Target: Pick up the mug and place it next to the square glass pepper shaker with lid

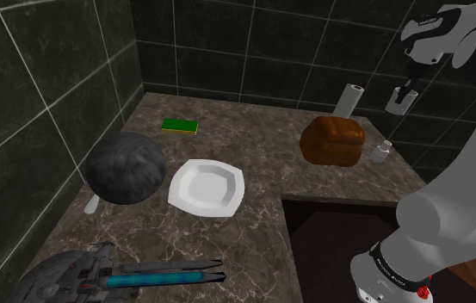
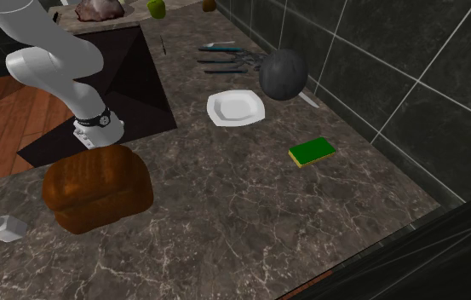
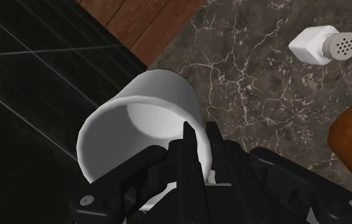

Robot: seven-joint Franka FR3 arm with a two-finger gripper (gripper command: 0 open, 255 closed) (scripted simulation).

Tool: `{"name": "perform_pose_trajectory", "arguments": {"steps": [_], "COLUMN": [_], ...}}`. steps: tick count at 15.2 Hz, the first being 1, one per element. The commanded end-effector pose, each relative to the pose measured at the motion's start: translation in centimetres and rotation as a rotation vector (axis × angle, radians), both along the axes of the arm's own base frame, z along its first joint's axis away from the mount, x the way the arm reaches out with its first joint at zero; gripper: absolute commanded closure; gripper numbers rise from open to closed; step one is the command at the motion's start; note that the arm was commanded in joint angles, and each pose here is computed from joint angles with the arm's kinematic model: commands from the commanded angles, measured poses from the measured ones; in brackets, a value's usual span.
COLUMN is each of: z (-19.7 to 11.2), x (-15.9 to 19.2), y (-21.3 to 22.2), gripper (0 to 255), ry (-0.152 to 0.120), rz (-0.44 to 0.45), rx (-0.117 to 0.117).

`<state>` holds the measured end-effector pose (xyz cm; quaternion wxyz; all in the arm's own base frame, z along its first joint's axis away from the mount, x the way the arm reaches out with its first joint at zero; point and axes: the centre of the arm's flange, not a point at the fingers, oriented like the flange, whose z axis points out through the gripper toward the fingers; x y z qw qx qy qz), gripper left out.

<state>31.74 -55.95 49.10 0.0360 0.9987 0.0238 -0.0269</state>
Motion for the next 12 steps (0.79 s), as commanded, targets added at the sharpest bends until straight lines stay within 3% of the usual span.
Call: {"name": "perform_pose_trajectory", "arguments": {"steps": [1, 12], "z": [-1.0, -6.8], "x": [0.0, 0.0], "y": [0.0, 0.0], "gripper": [255, 255], "ry": [0.0, 0.0], "rz": [0.0, 0.0], "rx": [-0.001, -0.001]}}
